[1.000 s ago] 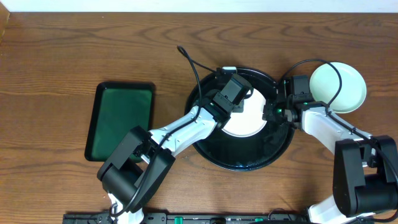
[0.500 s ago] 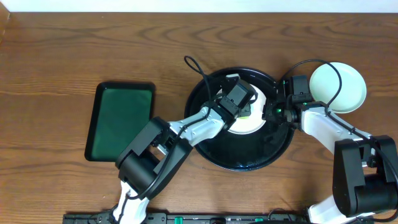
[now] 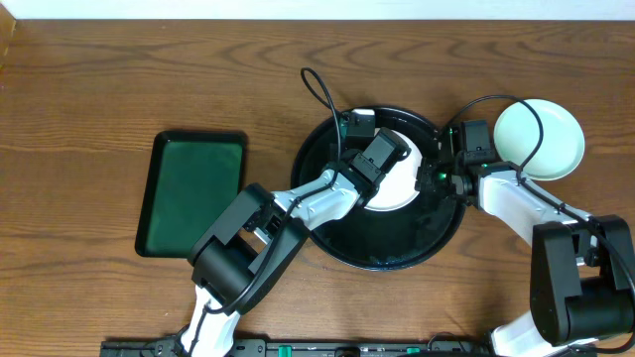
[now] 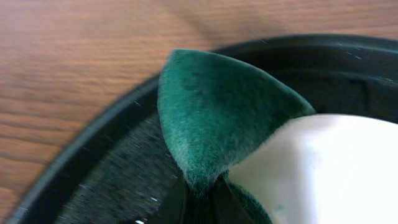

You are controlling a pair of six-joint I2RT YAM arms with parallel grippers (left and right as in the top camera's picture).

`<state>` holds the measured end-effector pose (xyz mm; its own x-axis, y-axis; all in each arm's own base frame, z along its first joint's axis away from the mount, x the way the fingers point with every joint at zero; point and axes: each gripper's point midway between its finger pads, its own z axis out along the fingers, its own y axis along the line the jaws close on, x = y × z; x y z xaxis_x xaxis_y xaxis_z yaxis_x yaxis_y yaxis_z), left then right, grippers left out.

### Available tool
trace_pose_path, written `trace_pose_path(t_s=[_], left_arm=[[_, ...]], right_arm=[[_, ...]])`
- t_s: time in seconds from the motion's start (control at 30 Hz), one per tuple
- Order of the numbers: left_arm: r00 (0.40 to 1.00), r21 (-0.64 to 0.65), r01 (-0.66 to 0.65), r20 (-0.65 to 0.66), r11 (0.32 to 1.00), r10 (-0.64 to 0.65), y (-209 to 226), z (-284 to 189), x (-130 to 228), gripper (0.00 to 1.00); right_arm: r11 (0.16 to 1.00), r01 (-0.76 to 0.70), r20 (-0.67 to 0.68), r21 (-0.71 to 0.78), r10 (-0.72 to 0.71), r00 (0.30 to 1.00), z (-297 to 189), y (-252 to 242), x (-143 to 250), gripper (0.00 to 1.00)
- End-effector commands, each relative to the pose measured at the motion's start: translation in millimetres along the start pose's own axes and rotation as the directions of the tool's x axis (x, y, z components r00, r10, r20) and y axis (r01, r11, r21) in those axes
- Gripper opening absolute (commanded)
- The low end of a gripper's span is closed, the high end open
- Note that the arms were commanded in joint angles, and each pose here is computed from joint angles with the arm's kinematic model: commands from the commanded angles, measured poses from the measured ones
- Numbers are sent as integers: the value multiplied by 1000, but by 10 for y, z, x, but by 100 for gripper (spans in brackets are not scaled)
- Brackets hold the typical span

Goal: Clean dirty plates on tray and stack at the side
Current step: 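Scrub the pink plate with the sponge in the left gripper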

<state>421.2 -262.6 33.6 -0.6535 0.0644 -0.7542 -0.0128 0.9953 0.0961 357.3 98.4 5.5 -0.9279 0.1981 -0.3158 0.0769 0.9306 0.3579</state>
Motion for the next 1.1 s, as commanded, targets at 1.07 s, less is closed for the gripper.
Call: trace_pose_path(t_s=[1.07], left_arm=[[1000,25,5,-10,1000,-4,231,339,-84,7]], right_arm=[[999,39,-58,17,-38,998,92,32,227,1]])
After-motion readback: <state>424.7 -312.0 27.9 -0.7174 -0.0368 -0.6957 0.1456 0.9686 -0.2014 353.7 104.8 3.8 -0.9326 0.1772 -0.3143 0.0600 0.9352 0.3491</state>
